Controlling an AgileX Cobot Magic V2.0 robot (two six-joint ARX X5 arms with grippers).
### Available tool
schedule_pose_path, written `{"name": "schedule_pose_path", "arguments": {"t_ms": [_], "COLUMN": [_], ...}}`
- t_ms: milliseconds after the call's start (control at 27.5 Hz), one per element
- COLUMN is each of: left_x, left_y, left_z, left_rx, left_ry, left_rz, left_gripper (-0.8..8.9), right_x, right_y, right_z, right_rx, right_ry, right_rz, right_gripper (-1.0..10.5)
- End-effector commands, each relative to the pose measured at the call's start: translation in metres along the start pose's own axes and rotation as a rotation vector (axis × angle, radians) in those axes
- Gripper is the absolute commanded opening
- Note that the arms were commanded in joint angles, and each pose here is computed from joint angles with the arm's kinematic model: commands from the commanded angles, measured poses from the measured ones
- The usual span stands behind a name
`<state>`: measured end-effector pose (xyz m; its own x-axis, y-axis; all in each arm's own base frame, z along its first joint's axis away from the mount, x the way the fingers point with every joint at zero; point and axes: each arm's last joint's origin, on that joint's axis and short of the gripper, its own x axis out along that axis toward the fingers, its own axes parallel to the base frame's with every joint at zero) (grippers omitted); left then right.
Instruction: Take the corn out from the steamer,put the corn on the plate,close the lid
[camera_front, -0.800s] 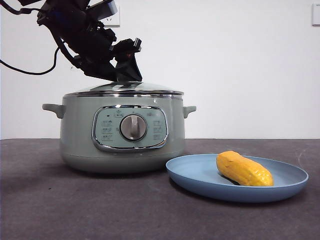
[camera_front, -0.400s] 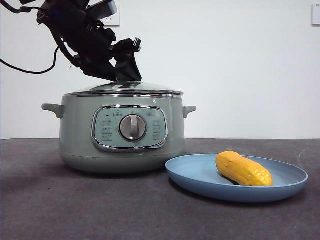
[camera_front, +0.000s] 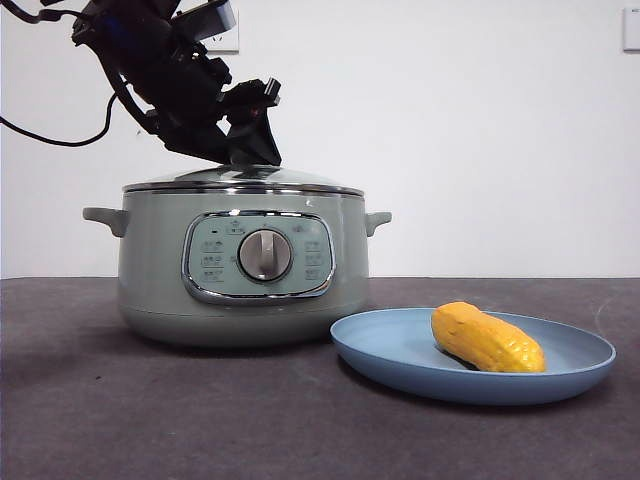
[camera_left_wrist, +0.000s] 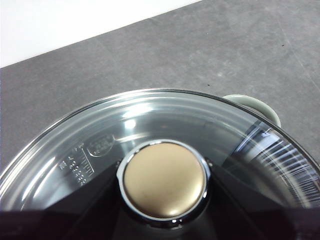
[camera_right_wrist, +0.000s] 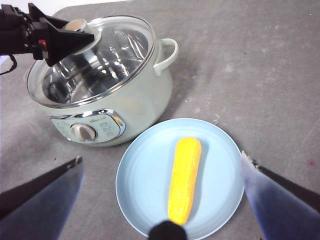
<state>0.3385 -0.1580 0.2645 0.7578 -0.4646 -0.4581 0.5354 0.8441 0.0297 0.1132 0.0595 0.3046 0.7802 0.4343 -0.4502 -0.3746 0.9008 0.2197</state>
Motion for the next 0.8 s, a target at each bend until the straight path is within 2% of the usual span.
{"name": "schedule_pose_path", "arguments": {"t_ms": [36, 182, 218, 291, 364, 400, 691, 800], "left_x": [0.009, 0.009, 0.009, 0.009, 0.009, 0.009, -0.007, -0.020], "left_y": [-0.002, -0.002, -0.002, -0.002, -0.002, -0.002, -0.002, -0.003], "left_z": [-0.026, -0.025, -0.025, -0.025, -0.024, -0.024, -0.008, 0.003], "left_rx": [0.005, 0.003, 0.003, 0.002, 0.002, 0.003, 0.008, 0.005], "left_ry": [0.133, 0.127, 0.127, 0.126, 0.121, 0.119, 0.072, 0.095], "left_rz": [-0.014, -0.016, -0.016, -0.016, -0.016, -0.015, -0.007, -0.010], "left_gripper": [-0.09, 0.12, 0.66, 2.92, 5.58, 5.99, 5.98, 5.98], "right_x": [0.001, 0.001, 0.001, 0.001, 0.001, 0.001, 0.001, 0.001], "right_y": [0.000, 0.000, 0.000, 0.000, 0.000, 0.000, 0.000, -0.001], "right_z": [-0.002, -0.002, -0.002, -0.002, -0.003, -0.003, -0.004, -0.004], "right_rx": [-0.011, -0.017, -0.017, -0.017, -0.017, -0.018, -0.020, -0.021], "right_ry": [0.004, 0.004, 0.004, 0.005, 0.009, 0.010, 0.024, 0.024], "right_rz": [0.002, 0.003, 0.003, 0.002, 0.002, 0.001, -0.002, -0.001], "right_gripper": [6.0, 6.0, 6.0, 6.0, 6.0, 6.0, 6.0, 6.0]}}
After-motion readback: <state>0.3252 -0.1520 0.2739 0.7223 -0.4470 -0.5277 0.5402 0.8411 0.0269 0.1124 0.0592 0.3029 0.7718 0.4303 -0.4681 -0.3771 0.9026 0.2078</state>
